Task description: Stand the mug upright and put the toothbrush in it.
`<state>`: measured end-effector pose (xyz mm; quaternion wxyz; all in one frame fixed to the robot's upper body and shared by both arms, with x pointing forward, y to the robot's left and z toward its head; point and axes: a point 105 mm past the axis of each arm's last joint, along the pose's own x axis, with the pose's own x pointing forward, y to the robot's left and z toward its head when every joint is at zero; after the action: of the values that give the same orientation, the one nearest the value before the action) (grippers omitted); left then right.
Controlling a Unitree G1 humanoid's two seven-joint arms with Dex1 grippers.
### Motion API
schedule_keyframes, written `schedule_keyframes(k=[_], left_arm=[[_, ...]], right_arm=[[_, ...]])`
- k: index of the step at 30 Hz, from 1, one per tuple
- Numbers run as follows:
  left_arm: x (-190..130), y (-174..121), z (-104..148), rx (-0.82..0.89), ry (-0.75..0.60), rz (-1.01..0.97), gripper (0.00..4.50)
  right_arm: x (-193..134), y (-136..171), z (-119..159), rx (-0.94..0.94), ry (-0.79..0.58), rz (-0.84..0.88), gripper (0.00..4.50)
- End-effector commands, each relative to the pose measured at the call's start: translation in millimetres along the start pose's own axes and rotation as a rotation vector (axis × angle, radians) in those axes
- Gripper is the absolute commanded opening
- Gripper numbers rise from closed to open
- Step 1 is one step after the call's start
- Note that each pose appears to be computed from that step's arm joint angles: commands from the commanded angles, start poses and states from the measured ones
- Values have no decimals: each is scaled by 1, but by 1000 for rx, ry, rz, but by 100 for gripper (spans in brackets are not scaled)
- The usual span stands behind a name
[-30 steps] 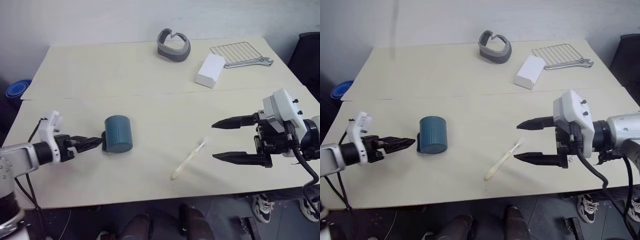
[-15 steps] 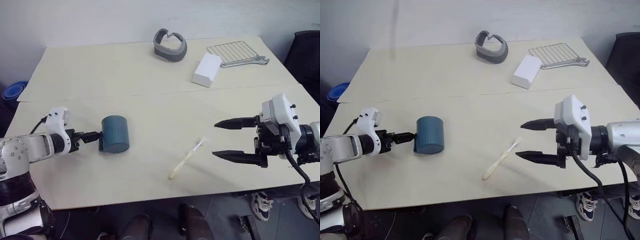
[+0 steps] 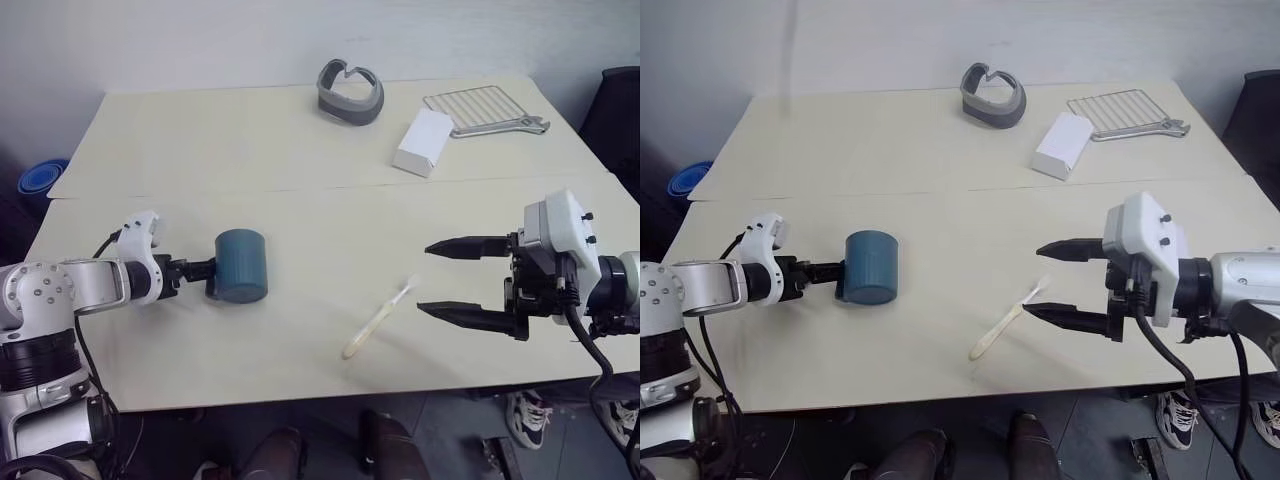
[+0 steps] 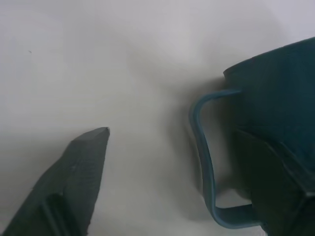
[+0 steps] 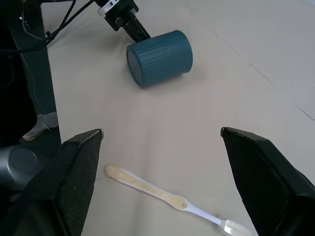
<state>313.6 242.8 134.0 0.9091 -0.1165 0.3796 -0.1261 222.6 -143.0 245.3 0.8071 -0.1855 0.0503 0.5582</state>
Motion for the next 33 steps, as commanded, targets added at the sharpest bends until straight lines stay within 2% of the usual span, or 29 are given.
schedule_keyframes(k=[1, 4, 17, 24, 25, 27, 30, 33], left_arm=[[9, -5, -29, 34, 171, -35, 304], [11, -6, -33, 67, 225, -31, 216], [30, -22, -31, 57, 254, -75, 216], [32, -22, -27, 43, 236, -72, 2], [32, -22, -26, 41, 231, -72, 2], [32, -32, -9, 56, 143, -102, 2], [26, -63, 22, 164, -28, -221, 2], [19, -91, 43, 315, -185, -320, 0]], right_arm=[[-1, 2, 12, -56, -9, -3, 401], [1, 1, 14, -57, -23, -11, 401], [-1, 5, 15, -43, -28, -23, 401], [-3, 6, 14, -39, -28, -26, 401], [-3, 6, 14, -38, -27, -26, 401], [-4, 4, 12, -31, -26, -42, 401], [-8, -1, 7, 23, -38, -93, 401], [-11, 1, 3, 94, -58, -109, 449]])
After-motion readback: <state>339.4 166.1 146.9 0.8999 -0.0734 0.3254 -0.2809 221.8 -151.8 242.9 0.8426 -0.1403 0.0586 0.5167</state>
